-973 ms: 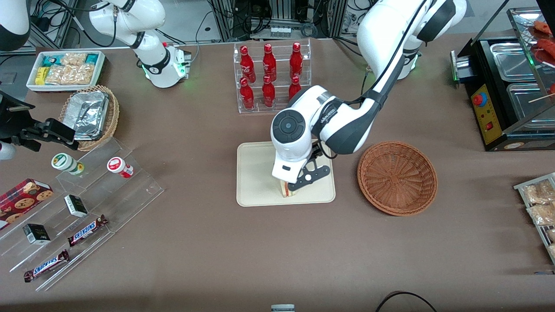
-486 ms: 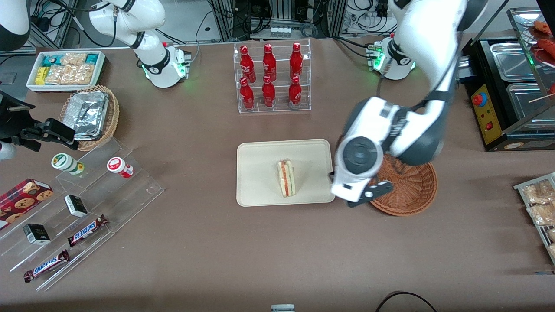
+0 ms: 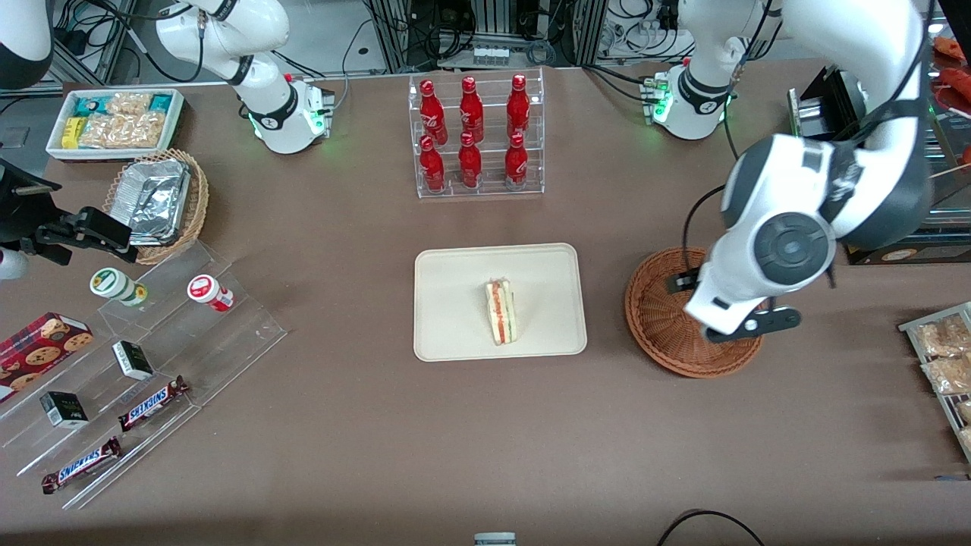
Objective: Place sandwich from basket to tray
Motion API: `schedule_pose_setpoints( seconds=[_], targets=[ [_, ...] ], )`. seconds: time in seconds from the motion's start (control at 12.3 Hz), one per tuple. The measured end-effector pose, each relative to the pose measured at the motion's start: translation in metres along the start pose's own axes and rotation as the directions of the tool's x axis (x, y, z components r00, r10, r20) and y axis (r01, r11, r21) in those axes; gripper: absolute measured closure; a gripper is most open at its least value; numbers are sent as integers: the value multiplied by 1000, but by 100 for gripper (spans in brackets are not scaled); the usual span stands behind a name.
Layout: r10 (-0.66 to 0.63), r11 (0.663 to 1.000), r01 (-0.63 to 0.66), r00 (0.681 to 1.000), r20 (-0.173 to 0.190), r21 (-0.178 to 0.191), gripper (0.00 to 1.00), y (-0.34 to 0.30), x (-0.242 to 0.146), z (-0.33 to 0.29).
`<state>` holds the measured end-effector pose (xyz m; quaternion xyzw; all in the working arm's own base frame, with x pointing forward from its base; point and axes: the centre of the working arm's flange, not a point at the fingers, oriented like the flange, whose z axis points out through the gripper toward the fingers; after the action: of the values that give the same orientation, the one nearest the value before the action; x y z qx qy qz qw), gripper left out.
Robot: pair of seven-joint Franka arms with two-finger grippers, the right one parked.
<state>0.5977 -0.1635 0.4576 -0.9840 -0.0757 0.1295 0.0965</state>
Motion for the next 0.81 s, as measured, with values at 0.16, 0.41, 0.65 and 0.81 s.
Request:
schedule_pose_setpoints(
  seconds=[0.16, 0.41, 0.65, 0.81],
  targets=[
    [16, 1000, -16, 1000, -5, -9, 0, -30, -6, -7],
    [57, 998, -57, 998, -7, -27, 0, -56, -12, -15],
    [134, 984, -133, 991, 2, -119, 0, -104, -24, -33],
    [161, 977, -158, 987, 12, -146, 0, -130, -41, -49]
  ],
)
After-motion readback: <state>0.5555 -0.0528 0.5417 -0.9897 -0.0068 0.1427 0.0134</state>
